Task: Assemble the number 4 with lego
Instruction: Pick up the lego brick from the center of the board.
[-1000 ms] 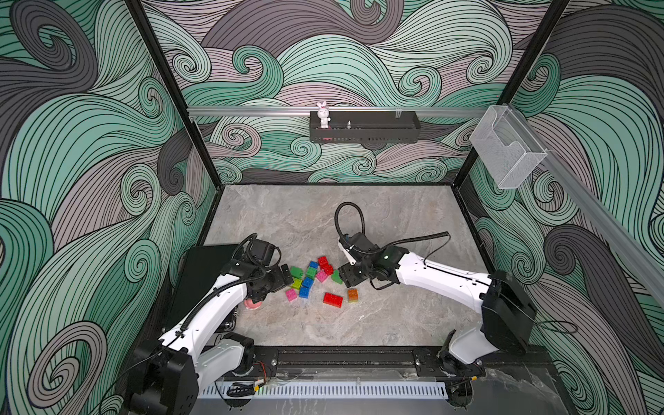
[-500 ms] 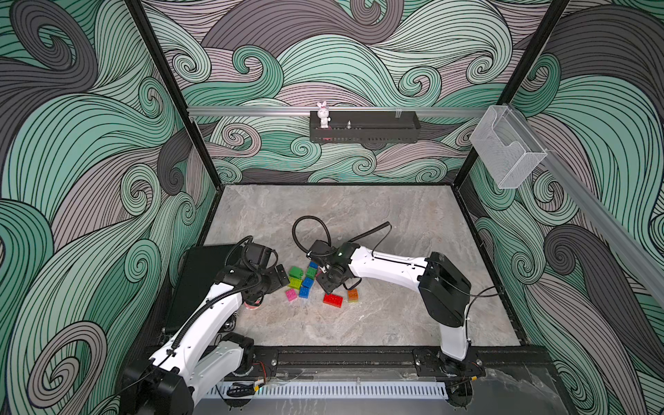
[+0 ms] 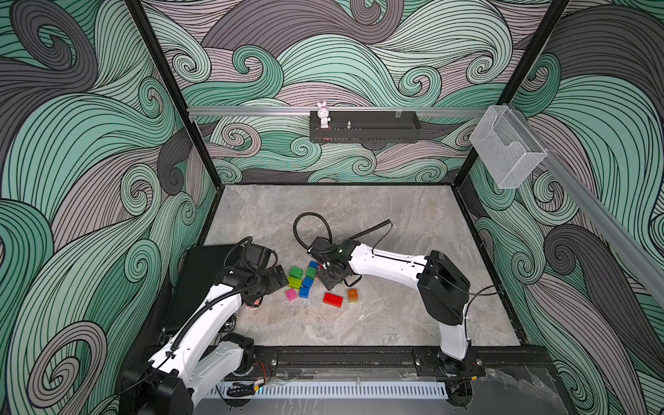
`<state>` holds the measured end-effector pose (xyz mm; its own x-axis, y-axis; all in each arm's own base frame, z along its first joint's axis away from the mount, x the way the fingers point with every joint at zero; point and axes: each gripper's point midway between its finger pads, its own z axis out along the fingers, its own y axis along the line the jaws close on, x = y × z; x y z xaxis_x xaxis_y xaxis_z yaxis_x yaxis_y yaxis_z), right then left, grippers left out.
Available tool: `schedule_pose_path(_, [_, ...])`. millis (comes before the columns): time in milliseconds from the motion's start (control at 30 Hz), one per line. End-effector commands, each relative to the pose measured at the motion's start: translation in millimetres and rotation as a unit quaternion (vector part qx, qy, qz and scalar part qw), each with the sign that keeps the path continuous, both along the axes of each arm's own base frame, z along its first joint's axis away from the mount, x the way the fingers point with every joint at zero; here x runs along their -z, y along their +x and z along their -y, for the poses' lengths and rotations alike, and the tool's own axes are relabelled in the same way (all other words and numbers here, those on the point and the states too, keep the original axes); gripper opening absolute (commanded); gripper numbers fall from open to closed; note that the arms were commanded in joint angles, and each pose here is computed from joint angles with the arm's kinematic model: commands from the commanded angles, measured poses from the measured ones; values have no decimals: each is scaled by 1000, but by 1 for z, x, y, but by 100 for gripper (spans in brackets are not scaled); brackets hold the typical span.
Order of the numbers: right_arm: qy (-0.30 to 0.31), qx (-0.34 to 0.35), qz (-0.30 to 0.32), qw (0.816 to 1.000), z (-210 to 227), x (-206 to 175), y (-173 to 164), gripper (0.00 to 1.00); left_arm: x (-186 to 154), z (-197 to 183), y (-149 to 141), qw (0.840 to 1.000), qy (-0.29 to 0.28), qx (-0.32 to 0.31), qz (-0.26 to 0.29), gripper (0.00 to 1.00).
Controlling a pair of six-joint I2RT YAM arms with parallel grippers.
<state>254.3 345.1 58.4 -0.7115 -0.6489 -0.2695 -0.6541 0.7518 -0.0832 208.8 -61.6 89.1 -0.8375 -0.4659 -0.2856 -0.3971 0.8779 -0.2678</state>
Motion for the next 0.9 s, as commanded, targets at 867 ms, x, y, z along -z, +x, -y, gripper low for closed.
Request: schedule_pose_path(867, [-21, -3, -22, 1000, -19, 26, 32, 61, 11, -5, -8, 999, 14, -10, -28, 99])
